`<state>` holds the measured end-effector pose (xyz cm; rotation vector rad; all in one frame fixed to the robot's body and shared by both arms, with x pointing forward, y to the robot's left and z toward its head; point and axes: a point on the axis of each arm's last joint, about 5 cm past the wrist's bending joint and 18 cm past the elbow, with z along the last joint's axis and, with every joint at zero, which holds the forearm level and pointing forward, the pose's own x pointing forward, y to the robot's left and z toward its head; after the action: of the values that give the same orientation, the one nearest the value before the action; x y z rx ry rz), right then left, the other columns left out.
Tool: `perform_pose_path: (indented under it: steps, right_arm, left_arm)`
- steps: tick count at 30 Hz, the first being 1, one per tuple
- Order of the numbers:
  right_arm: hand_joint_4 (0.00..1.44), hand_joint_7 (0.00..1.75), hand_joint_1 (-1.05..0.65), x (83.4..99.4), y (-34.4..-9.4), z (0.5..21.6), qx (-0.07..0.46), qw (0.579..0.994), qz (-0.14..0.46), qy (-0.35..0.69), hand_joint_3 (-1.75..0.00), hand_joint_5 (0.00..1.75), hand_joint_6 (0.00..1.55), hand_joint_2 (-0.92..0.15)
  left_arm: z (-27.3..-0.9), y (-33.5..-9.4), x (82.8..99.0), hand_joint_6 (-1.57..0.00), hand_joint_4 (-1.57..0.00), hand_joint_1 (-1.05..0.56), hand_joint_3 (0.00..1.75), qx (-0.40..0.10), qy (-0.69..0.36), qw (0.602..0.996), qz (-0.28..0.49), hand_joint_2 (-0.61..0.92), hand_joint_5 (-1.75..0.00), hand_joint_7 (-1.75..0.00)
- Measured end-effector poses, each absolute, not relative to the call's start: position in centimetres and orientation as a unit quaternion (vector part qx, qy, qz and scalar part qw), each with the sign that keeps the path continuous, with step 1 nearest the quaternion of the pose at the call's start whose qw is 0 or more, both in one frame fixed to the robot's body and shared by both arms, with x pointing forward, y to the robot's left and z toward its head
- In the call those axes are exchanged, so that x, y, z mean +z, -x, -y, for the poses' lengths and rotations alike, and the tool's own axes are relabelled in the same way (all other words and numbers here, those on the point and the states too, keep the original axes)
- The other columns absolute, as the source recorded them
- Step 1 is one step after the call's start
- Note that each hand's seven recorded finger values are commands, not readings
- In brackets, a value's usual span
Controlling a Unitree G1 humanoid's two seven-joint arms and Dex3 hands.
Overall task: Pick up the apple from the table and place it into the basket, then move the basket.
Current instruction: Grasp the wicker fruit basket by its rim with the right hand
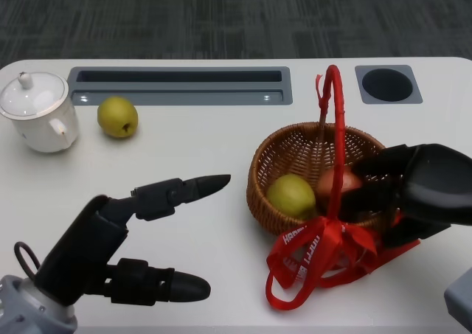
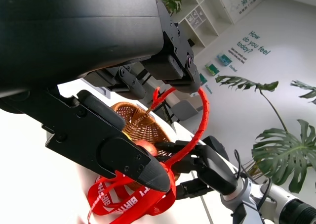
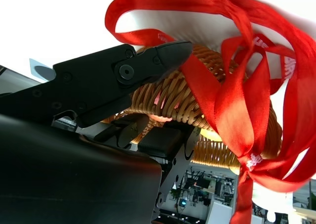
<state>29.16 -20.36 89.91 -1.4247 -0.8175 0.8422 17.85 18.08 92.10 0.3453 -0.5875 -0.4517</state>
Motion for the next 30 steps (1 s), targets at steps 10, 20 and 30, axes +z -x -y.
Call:
perform_pose_path:
  steps: [10, 20, 30]
  right_arm:
    - [0.7, 0.01, -0.78, 88.9, -29.4, 19.0, 0.365, 0.578, 0.352, 0.639, 0.0, 0.02, 0.64, -0.88]
    - [0.68, 0.01, -0.65, 89.3, -30.2, 17.4, 0.369, 0.581, 0.293, 0.663, -0.01, 0.01, 0.54, -0.82]
    - [0.8, 0.06, -0.27, 91.4, -31.8, 14.6, 0.348, 0.585, 0.246, 0.691, 0.0, 1.69, 1.19, -0.85]
  left_arm:
    - [-18.0, -17.7, 92.0, -0.62, -0.68, -0.62, 0.0, -0.218, -0.165, 0.919, 0.285, 0.72, -0.02, -0.01]
    - [-18.0, -17.6, 92.0, -0.63, -0.7, -0.6, 0.0, -0.213, -0.161, 0.92, 0.285, 0.72, -0.02, -0.01]
    - [-17.9, -17.4, 91.9, -0.64, -0.74, -0.56, 0.0, -0.21, -0.153, 0.922, 0.287, 0.71, -0.03, -0.01]
